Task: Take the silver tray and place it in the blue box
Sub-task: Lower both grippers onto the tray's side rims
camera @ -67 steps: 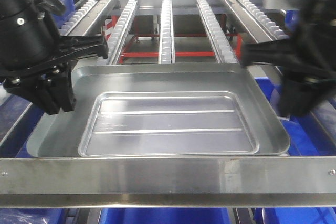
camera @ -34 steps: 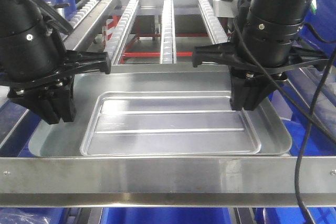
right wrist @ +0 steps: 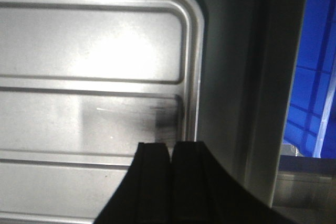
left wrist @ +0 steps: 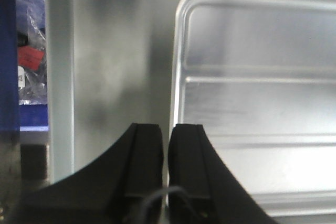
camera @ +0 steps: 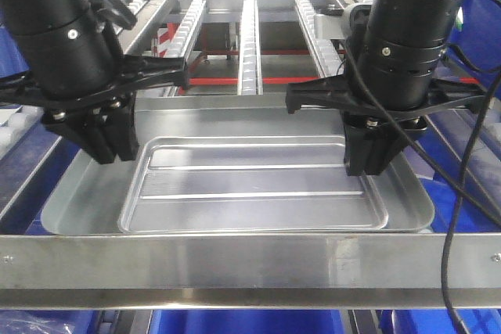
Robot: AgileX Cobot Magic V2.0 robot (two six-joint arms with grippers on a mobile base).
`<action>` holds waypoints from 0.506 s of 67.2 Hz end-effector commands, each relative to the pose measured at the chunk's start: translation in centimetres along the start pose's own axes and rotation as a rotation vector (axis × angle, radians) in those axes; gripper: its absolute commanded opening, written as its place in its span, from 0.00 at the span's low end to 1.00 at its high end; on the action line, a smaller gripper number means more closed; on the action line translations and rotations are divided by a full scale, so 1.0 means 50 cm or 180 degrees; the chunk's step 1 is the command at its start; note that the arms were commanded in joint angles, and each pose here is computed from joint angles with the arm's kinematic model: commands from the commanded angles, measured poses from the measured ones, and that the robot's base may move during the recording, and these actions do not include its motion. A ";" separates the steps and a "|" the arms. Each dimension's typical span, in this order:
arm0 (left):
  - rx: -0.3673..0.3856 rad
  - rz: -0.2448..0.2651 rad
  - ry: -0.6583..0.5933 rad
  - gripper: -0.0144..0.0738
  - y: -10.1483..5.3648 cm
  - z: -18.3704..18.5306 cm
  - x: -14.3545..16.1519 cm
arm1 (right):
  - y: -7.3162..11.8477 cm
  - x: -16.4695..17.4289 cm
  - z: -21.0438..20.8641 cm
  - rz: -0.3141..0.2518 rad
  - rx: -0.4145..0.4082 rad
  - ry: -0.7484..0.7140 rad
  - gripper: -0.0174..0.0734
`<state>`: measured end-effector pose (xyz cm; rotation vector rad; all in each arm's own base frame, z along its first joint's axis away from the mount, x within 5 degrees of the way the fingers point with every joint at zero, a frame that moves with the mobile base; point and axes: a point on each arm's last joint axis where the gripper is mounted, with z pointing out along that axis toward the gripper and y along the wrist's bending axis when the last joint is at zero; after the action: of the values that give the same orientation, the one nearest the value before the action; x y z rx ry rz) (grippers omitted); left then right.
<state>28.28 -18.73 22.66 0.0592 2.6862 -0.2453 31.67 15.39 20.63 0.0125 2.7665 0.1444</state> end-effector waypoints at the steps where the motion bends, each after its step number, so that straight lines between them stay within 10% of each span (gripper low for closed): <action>1: 0.0158 -0.0010 -0.0224 0.18 -0.017 -0.031 -0.026 | 0.006 -0.025 -0.040 -0.0024 -0.0133 -0.0280 0.26; 34: 0.0186 0.0103 -0.0081 0.18 -0.035 0.004 -0.014 | -0.002 -0.029 -0.040 0.0002 -0.0125 -0.0301 0.26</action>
<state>28.61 -20.03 20.76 0.0959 2.7496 -0.2463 31.89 15.20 20.53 0.0159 2.7657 0.1435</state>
